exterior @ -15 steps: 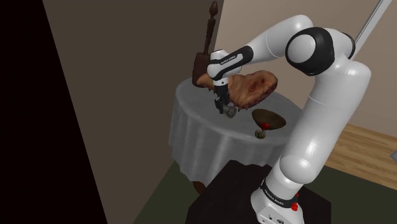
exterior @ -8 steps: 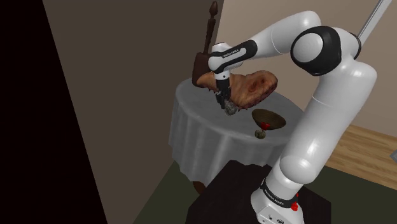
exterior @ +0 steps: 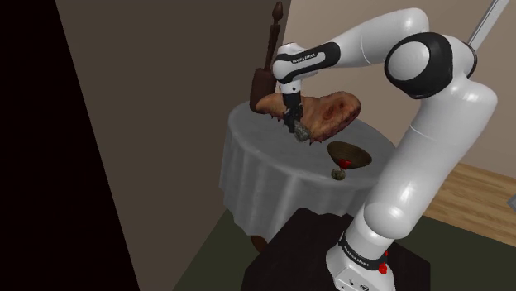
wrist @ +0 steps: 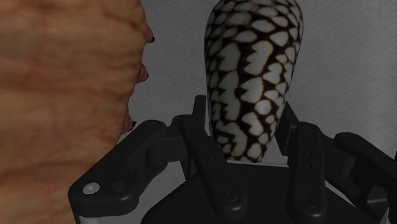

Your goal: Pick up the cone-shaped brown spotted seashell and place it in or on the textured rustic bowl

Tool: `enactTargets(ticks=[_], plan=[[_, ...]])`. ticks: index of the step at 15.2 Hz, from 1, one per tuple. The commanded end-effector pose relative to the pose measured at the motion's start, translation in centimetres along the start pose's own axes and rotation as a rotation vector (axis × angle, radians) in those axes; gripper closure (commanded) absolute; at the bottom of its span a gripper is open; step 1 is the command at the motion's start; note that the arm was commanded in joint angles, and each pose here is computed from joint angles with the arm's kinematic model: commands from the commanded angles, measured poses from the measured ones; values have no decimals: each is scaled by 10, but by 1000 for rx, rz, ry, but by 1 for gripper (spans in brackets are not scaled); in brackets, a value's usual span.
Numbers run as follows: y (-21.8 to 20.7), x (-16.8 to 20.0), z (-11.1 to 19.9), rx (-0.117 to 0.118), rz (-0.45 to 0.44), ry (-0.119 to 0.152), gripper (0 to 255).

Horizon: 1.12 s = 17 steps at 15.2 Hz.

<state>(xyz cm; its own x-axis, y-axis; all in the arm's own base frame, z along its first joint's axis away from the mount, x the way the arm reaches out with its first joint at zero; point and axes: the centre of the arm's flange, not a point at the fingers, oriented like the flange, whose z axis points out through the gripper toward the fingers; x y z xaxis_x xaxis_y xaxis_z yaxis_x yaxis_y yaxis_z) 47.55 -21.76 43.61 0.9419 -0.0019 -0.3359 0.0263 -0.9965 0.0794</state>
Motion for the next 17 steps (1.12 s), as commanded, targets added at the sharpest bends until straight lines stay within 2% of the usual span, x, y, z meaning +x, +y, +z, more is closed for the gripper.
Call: enactTargets(ticks=[1,12,17], plan=[[1,-4,-10,0,0,0,255],[5,-23,-63,0,0,0,255],[21,-82,-40,0,0,0,255]])
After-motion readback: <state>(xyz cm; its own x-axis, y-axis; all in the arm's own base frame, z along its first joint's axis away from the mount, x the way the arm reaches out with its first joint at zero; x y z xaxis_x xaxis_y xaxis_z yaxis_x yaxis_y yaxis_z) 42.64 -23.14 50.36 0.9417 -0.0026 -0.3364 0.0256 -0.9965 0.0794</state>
